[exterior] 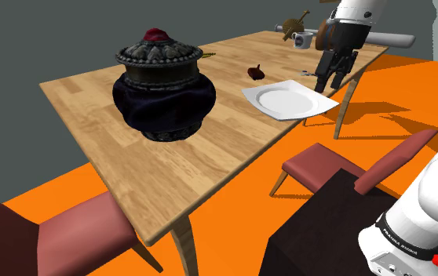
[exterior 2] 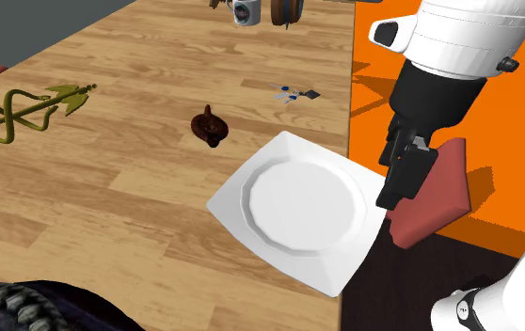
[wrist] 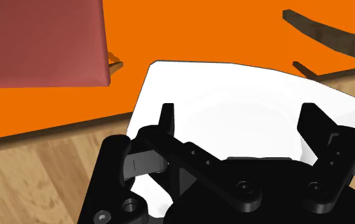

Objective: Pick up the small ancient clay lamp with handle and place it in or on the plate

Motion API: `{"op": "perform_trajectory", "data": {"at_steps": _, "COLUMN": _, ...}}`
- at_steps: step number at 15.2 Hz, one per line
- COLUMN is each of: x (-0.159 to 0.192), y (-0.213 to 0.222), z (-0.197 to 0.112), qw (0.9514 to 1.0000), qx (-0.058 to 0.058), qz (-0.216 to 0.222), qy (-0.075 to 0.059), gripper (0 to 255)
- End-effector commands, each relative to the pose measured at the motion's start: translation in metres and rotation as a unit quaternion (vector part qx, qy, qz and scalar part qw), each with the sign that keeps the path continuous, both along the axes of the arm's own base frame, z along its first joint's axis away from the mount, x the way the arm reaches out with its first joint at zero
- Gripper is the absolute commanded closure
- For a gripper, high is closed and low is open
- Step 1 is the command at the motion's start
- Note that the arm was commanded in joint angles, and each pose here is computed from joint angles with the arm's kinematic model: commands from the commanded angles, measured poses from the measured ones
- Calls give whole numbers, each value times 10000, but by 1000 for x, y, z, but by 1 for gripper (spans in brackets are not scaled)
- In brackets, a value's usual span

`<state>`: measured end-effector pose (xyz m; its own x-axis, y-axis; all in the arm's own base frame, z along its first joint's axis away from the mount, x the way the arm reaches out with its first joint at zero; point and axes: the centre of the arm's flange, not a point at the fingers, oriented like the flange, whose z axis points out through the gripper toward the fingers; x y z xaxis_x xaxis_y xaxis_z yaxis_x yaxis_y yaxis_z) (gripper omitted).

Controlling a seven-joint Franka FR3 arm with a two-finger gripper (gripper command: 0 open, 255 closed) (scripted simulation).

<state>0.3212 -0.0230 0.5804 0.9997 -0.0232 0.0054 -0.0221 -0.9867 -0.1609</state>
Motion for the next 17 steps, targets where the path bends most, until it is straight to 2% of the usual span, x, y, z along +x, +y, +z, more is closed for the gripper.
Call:
{"op": "perform_trajectory", "data": {"at_steps": 1, "x": 0, "y": 0, "z": 0, "qw": 10000, "qx": 0, "qz": 0, "qy": 0, "gripper": 0}}
{"op": "perform_trajectory", "data": {"at_steps": 9, "x": 90, "y": -17, "z": -15, "qw": 9986, "qx": 53, "qz": -382, "qy": -364, "gripper": 0}}
{"op": "perform_trajectory", "data": {"at_steps": 17, "x": 180, "y": -41, "z": -23, "qw": 9944, "qx": 105, "qz": -763, "qy": -728, "gripper": 0}}
